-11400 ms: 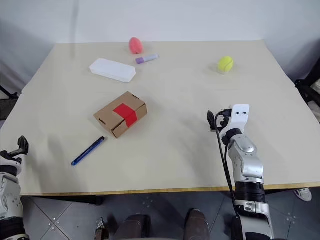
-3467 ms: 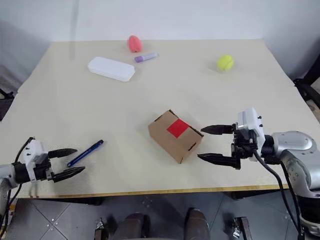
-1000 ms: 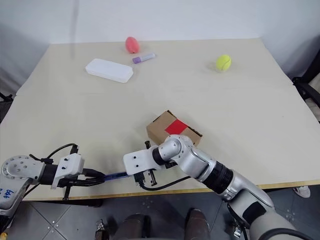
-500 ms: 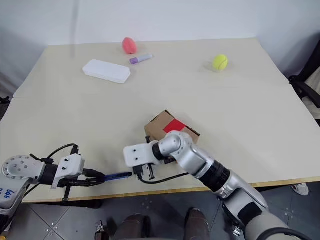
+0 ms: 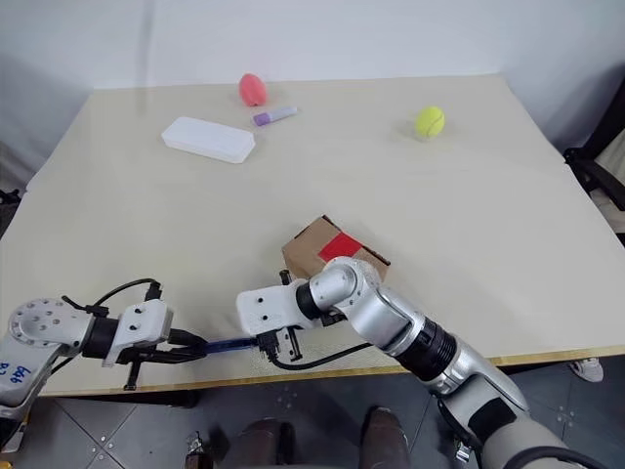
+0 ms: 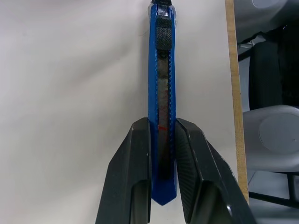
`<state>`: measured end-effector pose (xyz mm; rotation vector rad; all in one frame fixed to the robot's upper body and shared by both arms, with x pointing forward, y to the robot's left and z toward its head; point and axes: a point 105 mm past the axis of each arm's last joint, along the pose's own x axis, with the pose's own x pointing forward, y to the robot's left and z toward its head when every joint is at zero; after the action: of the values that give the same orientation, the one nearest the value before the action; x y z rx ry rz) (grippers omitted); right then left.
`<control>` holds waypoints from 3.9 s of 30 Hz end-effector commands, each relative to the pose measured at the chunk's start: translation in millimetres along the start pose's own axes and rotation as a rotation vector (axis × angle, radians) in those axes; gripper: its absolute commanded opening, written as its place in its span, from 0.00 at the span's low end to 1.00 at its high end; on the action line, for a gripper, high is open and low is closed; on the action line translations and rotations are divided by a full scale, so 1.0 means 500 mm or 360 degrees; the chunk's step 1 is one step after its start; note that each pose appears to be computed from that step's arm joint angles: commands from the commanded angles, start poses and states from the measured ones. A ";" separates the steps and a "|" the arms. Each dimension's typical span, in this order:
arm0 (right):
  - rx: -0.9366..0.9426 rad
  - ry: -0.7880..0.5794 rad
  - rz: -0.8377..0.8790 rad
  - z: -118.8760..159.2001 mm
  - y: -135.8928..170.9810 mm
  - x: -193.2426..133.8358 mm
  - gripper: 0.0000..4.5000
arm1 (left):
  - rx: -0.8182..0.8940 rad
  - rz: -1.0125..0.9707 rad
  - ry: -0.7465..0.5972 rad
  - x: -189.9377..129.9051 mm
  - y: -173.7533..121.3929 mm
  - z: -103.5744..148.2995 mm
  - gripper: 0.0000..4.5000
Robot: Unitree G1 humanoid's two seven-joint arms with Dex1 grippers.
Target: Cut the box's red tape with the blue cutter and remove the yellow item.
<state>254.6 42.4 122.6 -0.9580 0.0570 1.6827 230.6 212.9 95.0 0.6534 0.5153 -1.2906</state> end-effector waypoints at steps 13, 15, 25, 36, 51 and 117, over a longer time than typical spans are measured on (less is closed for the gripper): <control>-0.0043 0.0017 0.0122 -0.031 0.023 0.069 0.01 | -0.0088 -0.0078 0.0102 0.036 -0.018 -0.017 0.09; -0.0048 0.0008 0.0121 -0.027 0.020 0.076 0.01 | -0.0085 -0.0079 0.0099 0.037 -0.017 -0.016 0.09; -0.0039 -0.0064 0.0099 -0.006 0.001 0.096 0.01 | -0.0076 -0.0068 0.0077 0.041 -0.011 -0.013 0.09; 0.0268 -0.0324 -0.0150 0.052 -0.064 -0.024 0.01 | -0.0042 0.0133 -0.0169 0.023 0.015 0.016 0.09; 0.0938 -0.0381 -0.0480 0.081 -0.166 -0.290 1.00 | 0.0298 0.0826 -0.0639 -0.066 0.122 0.091 0.09; 0.1457 -0.0336 -0.0528 0.045 -0.255 -0.287 0.04 | 0.0341 0.1162 -0.0827 -0.051 0.254 0.158 0.84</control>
<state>357.2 -16.5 266.2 -0.0881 0.5119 1.1981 351.7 193.3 175.6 0.5729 -0.2353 -0.7740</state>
